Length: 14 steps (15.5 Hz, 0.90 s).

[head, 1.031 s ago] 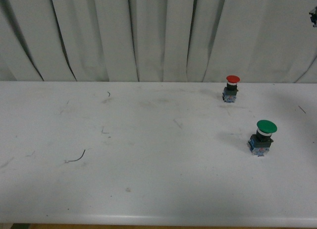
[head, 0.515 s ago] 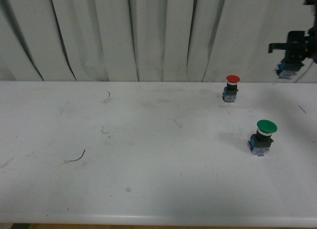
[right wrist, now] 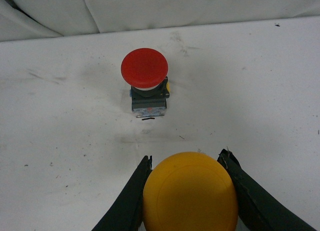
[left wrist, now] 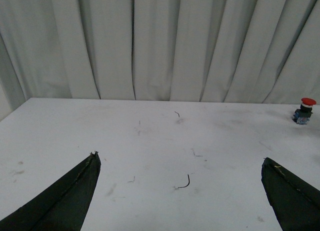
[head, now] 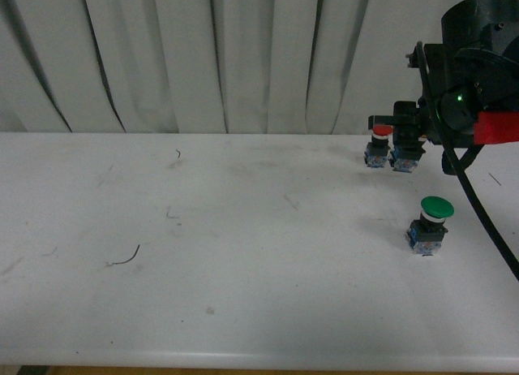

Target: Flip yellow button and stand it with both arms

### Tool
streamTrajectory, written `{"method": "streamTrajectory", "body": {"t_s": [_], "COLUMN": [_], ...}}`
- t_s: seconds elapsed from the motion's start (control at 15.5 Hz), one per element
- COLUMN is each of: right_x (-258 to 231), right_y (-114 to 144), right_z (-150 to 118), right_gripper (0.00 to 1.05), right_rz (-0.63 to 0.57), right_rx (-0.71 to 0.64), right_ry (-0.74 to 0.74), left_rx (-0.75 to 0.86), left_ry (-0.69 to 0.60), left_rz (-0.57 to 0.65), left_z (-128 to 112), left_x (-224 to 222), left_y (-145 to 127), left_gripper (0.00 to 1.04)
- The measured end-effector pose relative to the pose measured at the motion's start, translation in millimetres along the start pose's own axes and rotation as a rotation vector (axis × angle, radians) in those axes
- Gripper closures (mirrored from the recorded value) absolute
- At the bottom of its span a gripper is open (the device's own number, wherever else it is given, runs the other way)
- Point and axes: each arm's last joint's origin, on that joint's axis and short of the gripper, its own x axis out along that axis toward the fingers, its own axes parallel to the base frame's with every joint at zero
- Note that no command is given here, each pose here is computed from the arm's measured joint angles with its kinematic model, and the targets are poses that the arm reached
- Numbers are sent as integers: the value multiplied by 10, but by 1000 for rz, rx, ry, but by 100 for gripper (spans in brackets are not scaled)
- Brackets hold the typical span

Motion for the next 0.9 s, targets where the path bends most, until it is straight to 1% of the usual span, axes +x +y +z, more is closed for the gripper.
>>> {"method": "streamTrajectory", "body": {"t_s": [0.26,0.45,0.9], "right_x": [141,146,169], "right_y": [11,16,55], "right_z": [-173,-172,-352], "right_gripper": [69,69,69], "right_rz": [-4,-6,-17], "right_rx": [-24,-61,-163], "right_ry": [49,40,102], "left_rx": [0,0,0], "left_ry": [0,0,0], "left_rz": [0,0,0], "left_z": [0,0,0], "left_x": [0,0,0], "left_y": [0,0,0], "left_gripper": [7,7,7]}}
